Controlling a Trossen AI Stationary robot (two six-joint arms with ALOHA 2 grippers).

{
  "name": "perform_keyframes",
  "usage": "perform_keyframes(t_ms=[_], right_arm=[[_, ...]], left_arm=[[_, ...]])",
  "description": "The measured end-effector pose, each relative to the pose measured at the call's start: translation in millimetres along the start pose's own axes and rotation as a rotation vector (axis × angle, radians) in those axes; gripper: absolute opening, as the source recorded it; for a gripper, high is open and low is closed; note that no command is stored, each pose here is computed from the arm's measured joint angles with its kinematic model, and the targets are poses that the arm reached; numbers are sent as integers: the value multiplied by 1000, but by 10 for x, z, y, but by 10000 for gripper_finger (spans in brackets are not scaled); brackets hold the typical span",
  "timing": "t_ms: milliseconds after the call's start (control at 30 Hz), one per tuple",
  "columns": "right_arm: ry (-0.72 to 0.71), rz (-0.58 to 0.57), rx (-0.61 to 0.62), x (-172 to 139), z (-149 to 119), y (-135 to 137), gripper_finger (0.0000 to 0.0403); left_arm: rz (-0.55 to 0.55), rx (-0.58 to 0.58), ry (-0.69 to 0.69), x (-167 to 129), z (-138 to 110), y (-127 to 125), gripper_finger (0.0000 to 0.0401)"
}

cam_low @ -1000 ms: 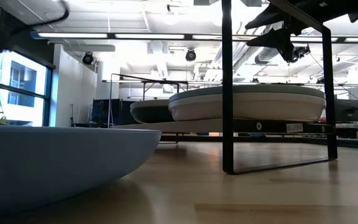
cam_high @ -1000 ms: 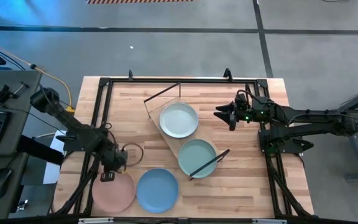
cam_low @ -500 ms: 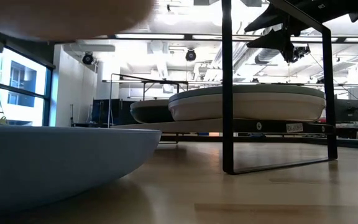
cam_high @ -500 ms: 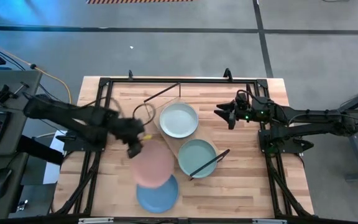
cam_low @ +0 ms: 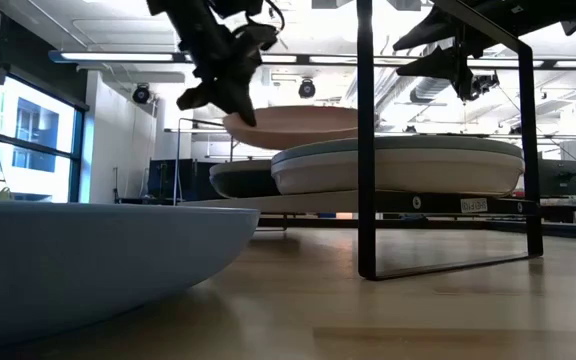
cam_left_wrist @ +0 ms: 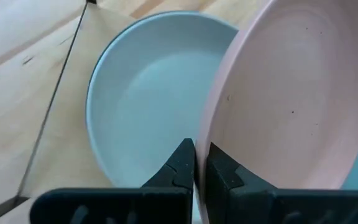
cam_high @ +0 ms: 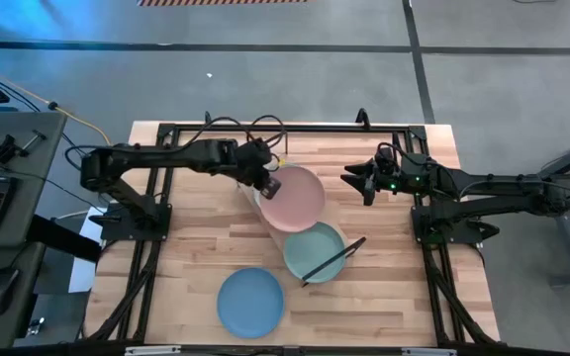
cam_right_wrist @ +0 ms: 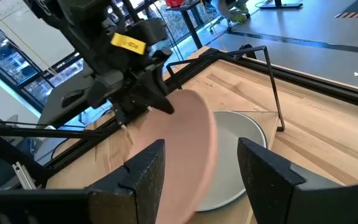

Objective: Place and stack plates onto a shelf
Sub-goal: Stack the pink plate on the top of the gray plate on the shelf

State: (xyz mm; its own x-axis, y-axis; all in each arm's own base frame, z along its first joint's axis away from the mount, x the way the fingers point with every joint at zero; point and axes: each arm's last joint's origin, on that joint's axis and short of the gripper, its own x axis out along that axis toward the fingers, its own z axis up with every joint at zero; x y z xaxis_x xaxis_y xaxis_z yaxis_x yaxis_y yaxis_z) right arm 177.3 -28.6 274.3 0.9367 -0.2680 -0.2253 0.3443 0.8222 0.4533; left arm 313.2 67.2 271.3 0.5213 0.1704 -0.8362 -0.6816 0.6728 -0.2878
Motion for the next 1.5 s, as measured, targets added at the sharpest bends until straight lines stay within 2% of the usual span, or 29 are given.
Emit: perform_keyframes(t_ms=[333, 633, 967, 1367, 1500], right_arm=[[6, -2, -1, 0, -5, -3, 183], [7, -1, -1, 0, -6, -2, 183], [8, -1, -2, 0, -7, -2, 183], [11, -3, -6, 0, -10, -4, 183], [10, -3, -3, 0, -10, -4, 183]], left_arm=[[95, -83, -24, 25, -16, 87, 1], [204, -79, -57, 41, -35, 129, 11], [139, -62, -72, 43, 1, 88, 36], [44, -65, -71, 37, 32, 38, 110], [-11, -40, -107, -73, 77, 5, 131]])
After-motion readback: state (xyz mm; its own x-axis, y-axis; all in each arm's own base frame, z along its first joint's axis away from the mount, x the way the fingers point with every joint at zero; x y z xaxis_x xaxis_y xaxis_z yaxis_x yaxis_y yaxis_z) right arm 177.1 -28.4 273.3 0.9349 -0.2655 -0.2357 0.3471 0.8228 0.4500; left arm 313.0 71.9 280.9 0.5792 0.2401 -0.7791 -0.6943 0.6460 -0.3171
